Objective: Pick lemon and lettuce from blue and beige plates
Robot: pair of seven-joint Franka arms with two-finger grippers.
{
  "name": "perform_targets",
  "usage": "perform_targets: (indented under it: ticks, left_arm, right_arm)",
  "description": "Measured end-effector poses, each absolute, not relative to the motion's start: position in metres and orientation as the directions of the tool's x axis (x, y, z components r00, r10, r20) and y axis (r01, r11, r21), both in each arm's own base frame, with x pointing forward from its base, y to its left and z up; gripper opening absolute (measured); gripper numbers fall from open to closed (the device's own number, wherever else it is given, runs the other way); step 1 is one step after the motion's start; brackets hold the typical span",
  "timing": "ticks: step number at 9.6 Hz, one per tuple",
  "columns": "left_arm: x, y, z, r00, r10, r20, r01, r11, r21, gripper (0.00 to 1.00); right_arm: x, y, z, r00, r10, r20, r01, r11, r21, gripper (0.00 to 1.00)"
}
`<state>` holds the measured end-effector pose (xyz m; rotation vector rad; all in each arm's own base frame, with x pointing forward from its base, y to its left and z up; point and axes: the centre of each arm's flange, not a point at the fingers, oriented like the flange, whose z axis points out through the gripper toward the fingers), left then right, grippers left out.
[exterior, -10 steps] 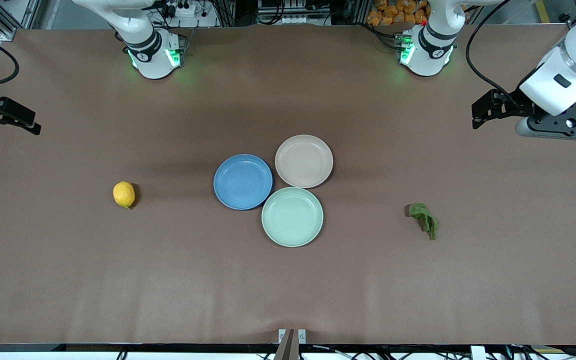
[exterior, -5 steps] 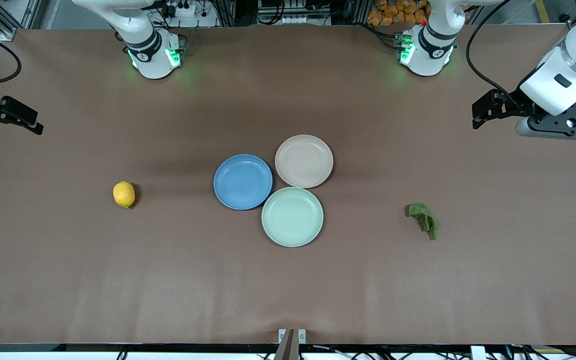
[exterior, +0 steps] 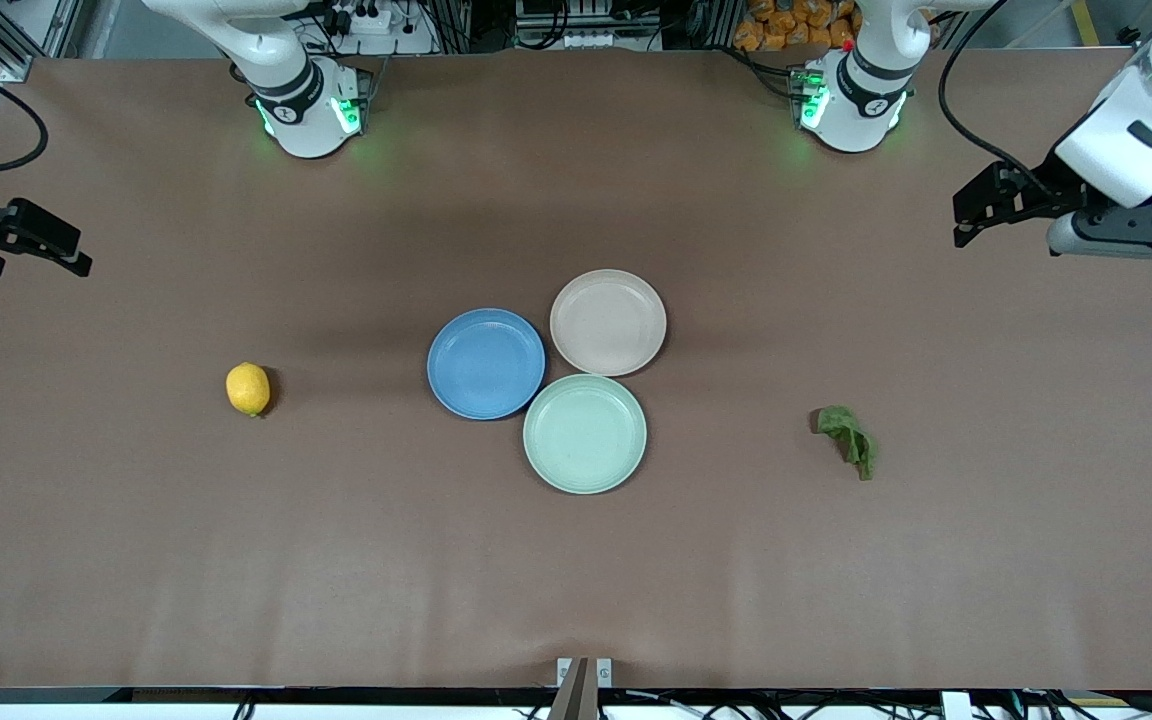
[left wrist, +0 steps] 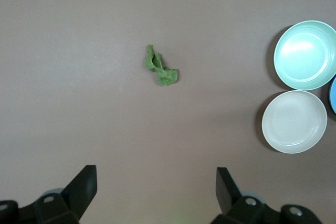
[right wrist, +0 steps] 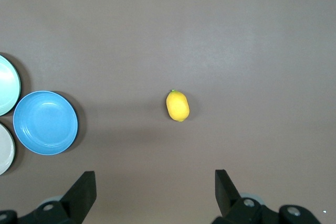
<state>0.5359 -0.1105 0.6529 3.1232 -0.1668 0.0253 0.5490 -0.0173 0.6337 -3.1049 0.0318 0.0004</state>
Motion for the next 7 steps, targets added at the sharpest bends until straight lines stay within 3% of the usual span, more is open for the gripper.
perform_targets:
  ticks: [7]
  left_arm:
    - [0.5351, -0.1099, 0.6540, 0.993, -0.113, 0.019, -0.112, -0.994, -0.010, 1.00]
  right_arm:
    - [0.5518, -0.0159, 0.6356, 0.999, -0.019, -0.037, -0.020, -0.999, -0.034, 1.00]
